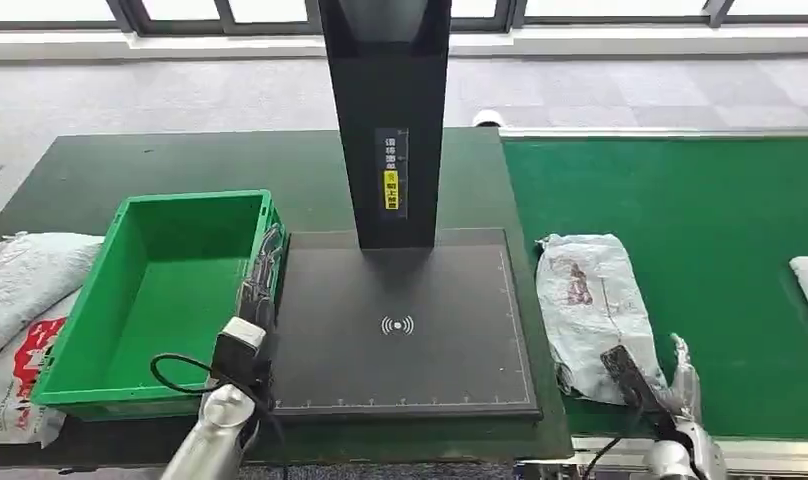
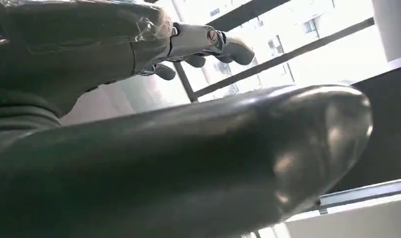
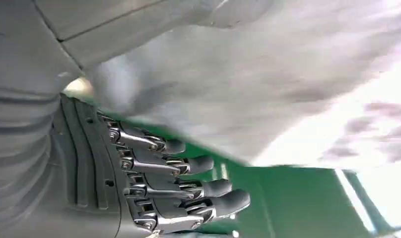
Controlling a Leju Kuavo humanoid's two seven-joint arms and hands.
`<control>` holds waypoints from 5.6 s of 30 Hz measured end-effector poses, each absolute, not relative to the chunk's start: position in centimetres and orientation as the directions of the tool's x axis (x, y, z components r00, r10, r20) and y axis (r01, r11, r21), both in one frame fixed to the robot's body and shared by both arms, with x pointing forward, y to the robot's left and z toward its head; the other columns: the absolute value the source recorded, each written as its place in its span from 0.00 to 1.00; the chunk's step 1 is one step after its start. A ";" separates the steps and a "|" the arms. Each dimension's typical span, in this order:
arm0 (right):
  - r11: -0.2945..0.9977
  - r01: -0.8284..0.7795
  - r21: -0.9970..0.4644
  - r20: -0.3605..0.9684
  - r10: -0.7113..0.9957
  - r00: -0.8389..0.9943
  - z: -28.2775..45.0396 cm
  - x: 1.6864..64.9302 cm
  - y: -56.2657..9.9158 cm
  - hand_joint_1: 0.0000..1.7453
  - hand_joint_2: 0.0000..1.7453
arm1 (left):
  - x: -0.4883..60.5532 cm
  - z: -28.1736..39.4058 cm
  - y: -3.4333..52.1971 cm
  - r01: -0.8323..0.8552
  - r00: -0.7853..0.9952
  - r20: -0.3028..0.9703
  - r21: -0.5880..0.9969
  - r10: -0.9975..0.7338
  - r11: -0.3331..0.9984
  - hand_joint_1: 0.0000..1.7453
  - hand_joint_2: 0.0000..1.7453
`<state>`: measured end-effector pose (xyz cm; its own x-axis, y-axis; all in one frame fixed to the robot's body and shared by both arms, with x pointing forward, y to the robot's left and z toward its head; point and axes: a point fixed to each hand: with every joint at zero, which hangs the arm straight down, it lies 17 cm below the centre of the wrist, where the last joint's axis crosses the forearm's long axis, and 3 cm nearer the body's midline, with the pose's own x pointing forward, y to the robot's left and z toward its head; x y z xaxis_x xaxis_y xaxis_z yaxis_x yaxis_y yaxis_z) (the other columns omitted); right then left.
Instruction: Moved the parcel from conveyor to table for the left to box.
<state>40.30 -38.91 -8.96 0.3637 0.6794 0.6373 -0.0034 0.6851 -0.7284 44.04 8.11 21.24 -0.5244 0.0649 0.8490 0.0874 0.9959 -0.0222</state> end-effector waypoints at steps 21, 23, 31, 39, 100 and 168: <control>0.794 -0.159 -0.586 0.733 0.604 0.312 -7.9 45.4 -26.2 0.87 1.00 | 43.4 21.6 7.3 0.119 -0.526 0.837 -0.101 0.149 0.988 0.00 0.00; 0.781 -0.192 -0.594 0.711 0.621 0.330 -8.6 45.1 -25.9 1.00 1.00 | 43.3 21.6 7.2 0.120 -0.527 0.837 -0.099 0.148 0.988 0.00 0.00; 0.696 -0.300 -0.652 0.590 0.715 0.376 -10.3 44.1 -25.4 1.00 1.00 | 43.3 21.6 7.2 0.128 -0.528 0.837 -0.088 0.143 0.988 0.00 0.00; 0.657 -0.316 -0.685 0.555 0.751 0.358 -10.3 44.2 -25.1 1.00 1.00 | 43.3 21.5 7.3 0.127 -0.528 0.838 -0.083 0.139 0.988 0.00 0.00; 0.860 -0.510 0.004 0.993 -0.066 -0.103 7.9 40.0 4.4 1.00 1.00 | 44.3 22.6 7.2 0.064 -0.492 0.851 -0.176 0.184 0.982 0.00 0.00; 0.934 0.113 -0.340 0.729 0.337 -0.596 20.9 33.9 -10.8 0.00 1.00 | 34.4 6.8 -4.1 0.389 -0.595 0.633 0.766 -0.495 0.512 0.00 1.00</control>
<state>33.90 -10.77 20.88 -0.5960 0.3374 0.7287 0.1134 0.9337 -0.3396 34.37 -4.07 6.77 -0.5952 -0.4947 0.6332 0.3894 0.5118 0.7658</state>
